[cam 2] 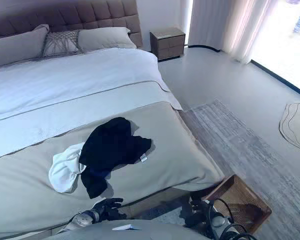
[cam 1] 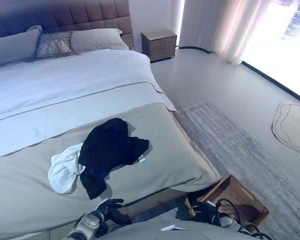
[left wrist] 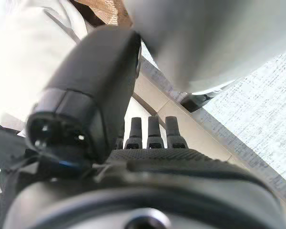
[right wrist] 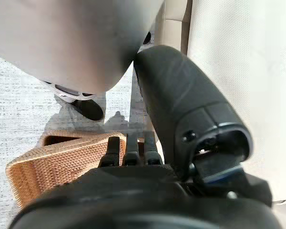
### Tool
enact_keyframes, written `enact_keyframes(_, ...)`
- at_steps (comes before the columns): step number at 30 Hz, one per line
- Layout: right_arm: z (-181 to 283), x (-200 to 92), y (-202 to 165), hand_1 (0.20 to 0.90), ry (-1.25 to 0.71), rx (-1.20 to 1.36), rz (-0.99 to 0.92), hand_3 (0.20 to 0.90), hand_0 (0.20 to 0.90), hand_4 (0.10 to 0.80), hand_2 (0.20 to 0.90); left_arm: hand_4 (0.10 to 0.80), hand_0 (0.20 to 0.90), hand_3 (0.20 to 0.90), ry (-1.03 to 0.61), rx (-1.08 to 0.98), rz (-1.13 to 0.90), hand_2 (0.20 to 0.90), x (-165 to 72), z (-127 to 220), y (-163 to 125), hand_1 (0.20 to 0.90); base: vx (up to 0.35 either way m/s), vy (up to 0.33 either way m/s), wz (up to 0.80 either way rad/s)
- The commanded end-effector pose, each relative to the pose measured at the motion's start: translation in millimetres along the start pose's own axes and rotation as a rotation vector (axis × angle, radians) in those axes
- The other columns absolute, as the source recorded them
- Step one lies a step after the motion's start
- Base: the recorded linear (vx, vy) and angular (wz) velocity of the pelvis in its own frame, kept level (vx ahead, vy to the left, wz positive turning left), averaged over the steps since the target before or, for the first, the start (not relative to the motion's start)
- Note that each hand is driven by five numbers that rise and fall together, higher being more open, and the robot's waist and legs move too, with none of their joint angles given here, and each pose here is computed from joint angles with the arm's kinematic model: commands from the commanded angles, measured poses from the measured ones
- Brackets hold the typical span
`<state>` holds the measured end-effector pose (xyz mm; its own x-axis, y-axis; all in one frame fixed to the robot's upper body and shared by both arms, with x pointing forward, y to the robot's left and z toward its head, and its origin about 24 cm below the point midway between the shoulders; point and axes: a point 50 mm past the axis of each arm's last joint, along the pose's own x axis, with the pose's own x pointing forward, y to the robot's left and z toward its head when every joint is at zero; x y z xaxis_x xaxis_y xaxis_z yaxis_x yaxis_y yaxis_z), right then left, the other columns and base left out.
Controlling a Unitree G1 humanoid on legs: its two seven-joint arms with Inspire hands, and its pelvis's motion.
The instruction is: Pick up the clothes from the bed and place them into the basket
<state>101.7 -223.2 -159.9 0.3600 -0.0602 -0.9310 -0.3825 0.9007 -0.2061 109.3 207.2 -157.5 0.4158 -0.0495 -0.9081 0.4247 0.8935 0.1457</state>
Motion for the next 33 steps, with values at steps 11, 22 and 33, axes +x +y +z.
enact_keyframes(11,-7,1,3,0.9,0.107,0.106,0.065,0.9,0.9,0.8,0.9,0.8,0.9,0.9,-0.022,0.006,0.012,0.9,2,11,10,0.9,0.0,0.0,0.0)
enact_keyframes(22,11,0,-5,0.9,-0.187,1.316,0.049,0.9,0.9,0.8,0.9,0.8,0.9,0.9,0.005,-0.098,0.038,0.9,-1,-7,1,0.9,0.019,0.032,-0.01)
enact_keyframes(33,155,-56,-79,0.9,-0.983,0.387,-0.12,0.9,0.9,0.8,0.9,0.8,0.9,0.9,0.006,-0.093,0.052,0.9,-5,-18,1,0.9,0.037,0.061,0.08)
